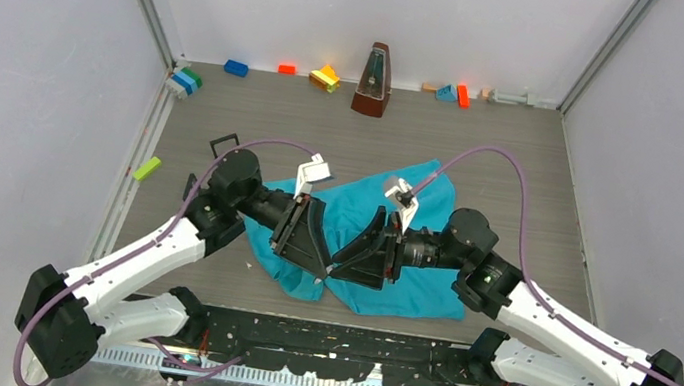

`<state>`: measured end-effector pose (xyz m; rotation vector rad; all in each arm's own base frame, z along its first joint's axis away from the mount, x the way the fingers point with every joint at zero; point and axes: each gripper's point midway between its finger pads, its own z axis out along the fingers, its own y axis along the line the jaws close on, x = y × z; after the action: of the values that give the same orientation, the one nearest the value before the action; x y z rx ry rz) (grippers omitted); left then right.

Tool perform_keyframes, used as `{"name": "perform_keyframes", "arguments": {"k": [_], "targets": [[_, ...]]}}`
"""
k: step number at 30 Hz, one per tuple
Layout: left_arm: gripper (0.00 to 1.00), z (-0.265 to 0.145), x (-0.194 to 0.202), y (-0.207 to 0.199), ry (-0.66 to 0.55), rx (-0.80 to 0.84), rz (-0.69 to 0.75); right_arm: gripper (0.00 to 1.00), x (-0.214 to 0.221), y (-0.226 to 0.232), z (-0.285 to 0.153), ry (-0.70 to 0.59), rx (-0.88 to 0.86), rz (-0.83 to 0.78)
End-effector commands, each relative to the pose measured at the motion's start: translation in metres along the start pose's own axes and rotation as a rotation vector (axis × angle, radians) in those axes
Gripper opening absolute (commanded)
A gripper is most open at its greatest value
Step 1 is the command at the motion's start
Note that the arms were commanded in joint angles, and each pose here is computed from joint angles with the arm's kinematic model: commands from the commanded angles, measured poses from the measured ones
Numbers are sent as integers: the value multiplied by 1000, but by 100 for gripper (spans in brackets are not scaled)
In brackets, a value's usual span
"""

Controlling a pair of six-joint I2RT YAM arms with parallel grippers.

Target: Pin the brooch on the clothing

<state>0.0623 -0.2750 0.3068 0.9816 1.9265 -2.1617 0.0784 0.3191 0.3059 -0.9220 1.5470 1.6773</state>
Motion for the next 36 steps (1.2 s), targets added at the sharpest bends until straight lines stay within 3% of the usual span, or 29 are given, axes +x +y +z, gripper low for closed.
{"name": "perform_keyframes", "arguments": {"k": [1, 21, 36], "targets": [[26, 0, -3, -14, -19, 24, 77, 48, -12, 11, 6, -39, -68, -36], [25, 5, 0, -3, -11, 34, 24, 37, -12, 17, 13, -23, -137, -29], [20, 7, -3, 0, -22, 41, 19, 39, -13, 19, 11, -23, -126, -62]]}}
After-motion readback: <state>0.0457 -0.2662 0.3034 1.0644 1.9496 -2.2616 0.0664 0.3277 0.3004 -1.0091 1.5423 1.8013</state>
